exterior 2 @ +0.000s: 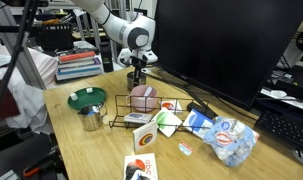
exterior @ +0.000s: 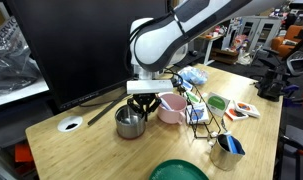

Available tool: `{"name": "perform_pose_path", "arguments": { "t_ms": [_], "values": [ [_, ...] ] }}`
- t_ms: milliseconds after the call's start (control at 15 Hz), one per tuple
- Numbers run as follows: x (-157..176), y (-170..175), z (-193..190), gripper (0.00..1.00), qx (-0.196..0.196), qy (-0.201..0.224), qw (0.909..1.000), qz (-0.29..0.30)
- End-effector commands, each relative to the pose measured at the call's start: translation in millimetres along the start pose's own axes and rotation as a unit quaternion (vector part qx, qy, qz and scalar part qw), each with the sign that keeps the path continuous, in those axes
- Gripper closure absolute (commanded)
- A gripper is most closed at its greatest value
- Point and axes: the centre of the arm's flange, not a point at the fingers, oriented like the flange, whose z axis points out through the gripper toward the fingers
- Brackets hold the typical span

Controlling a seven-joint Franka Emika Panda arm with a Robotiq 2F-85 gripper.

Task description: Move the cup slightly down on the desk

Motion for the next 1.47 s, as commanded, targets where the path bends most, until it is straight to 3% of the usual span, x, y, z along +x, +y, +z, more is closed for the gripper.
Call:
{"name": "perform_pose_path", "arguments": {
  "t_ms": [0,400,800,1400],
  "values": [
    [1.1,-1.7,-1.8,1.00,0.006,-0.007,0.9999,0.005],
    [-5.1,2.6,-11.1,0.98,0.006,-0.011,0.9987,-0.049],
    [-31.5,10.4,-34.6,0.98,0.007,-0.015,0.9901,-0.139],
    [-61.7,54.8,-29.8,0.98,-0.079,-0.035,0.9627,-0.256]
  ]
}}
